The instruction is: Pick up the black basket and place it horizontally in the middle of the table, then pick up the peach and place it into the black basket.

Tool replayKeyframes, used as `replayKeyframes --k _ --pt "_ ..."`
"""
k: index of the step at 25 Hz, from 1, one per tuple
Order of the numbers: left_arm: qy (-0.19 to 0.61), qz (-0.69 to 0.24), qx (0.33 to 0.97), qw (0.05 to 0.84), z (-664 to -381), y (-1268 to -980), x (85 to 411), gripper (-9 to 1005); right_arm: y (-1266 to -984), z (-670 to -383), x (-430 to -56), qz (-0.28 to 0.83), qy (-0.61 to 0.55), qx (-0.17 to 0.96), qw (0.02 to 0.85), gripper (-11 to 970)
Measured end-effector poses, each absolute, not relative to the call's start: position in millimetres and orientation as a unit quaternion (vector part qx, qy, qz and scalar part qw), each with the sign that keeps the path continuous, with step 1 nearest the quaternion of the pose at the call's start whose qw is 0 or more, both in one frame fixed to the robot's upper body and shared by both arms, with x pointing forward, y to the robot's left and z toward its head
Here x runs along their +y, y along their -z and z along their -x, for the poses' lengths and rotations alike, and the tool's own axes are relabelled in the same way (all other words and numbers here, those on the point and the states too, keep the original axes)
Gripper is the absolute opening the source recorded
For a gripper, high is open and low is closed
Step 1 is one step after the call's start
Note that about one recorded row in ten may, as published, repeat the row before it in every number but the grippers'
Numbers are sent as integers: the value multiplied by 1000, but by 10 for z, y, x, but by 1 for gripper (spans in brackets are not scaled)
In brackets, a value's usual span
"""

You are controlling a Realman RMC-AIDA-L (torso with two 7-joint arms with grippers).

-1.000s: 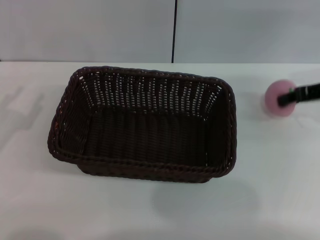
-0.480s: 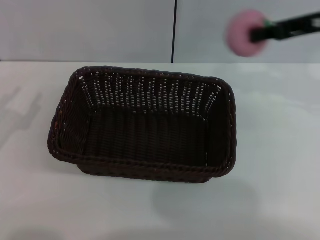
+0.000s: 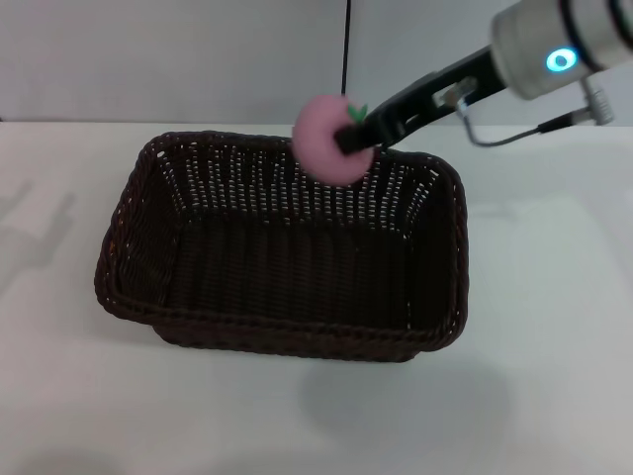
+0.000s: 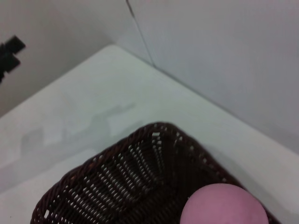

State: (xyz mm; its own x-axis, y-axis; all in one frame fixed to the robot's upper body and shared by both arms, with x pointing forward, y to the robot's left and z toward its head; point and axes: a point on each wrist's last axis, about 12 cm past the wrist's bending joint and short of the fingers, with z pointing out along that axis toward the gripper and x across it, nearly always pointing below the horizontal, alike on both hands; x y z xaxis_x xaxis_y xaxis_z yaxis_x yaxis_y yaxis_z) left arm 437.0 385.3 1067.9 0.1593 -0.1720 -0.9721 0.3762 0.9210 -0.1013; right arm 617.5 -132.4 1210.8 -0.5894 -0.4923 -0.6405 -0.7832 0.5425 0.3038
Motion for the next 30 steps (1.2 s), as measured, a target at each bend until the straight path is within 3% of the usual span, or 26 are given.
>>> replayKeyframes --k 6,12,19,24,27,30 --pt "182 -77 623 757 -4328 -10645 3847 605 -11996 -6147 -1232 377 -339 827 242 156" --pt "179 -81 620 760 -4313 -10636 3836 605 -11914 -6128 -1265 370 -355 826 235 394" --pt "177 -80 620 760 -4300 -10634 3845 605 -11864 -6062 -1446 359 -375 813 262 558" --pt "152 -78 622 764 -4213 -10599 3895 605 -11734 -5880 -1908 317 -421 760 381 671" --pt "104 -64 617 777 -4073 -10523 3957 605 -11365 -5642 -2405 234 -425 707 515 733" --pt "65 -50 613 786 -3982 -10470 3992 605 -11062 -5421 -2719 164 -399 653 623 736"
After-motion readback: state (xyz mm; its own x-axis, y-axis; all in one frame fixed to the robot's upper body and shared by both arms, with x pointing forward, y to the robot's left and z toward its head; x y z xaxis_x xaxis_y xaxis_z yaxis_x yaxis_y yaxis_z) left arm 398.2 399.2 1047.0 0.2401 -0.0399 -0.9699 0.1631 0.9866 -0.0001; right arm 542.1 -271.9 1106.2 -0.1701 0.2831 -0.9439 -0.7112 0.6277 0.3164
